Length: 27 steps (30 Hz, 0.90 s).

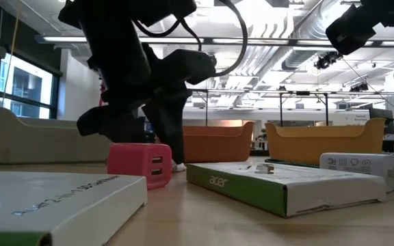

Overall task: Pick and place items into bin
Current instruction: Put the left white charger cable into the gray bin

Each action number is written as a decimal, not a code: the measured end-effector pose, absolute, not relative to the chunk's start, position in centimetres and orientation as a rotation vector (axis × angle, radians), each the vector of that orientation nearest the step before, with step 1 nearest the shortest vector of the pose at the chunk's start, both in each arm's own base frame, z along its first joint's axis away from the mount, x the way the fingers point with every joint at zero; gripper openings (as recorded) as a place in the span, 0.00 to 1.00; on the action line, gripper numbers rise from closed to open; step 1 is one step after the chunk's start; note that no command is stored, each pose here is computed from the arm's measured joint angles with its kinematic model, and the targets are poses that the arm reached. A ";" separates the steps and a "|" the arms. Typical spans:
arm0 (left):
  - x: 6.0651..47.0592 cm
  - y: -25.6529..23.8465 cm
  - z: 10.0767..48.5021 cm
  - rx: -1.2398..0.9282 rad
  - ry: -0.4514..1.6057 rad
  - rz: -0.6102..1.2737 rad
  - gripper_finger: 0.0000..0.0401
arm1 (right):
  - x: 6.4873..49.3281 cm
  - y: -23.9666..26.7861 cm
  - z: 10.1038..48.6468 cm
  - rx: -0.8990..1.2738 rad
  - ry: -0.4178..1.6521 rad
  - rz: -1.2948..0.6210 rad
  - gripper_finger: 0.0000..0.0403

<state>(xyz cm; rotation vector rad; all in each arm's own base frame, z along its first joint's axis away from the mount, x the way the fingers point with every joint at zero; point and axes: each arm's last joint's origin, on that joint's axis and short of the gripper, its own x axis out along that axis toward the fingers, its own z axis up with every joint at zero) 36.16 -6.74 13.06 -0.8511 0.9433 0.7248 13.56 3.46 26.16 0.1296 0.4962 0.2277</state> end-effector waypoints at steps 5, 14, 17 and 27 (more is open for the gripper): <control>36.2 -6.8 12.8 -0.844 0.949 0.731 0.52 | 13.6 3.4 26.2 0.144 0.496 0.213 0.35; 36.0 -6.8 12.6 -0.857 0.993 0.724 0.50 | 13.6 3.4 26.2 0.149 0.497 0.211 0.35; 35.9 -6.8 12.5 -0.863 1.012 0.720 0.46 | 13.6 3.4 26.2 0.148 0.497 0.210 0.35; 35.8 -6.8 12.6 -0.821 1.075 0.701 0.31 | 13.6 3.4 26.2 0.145 0.496 0.210 0.35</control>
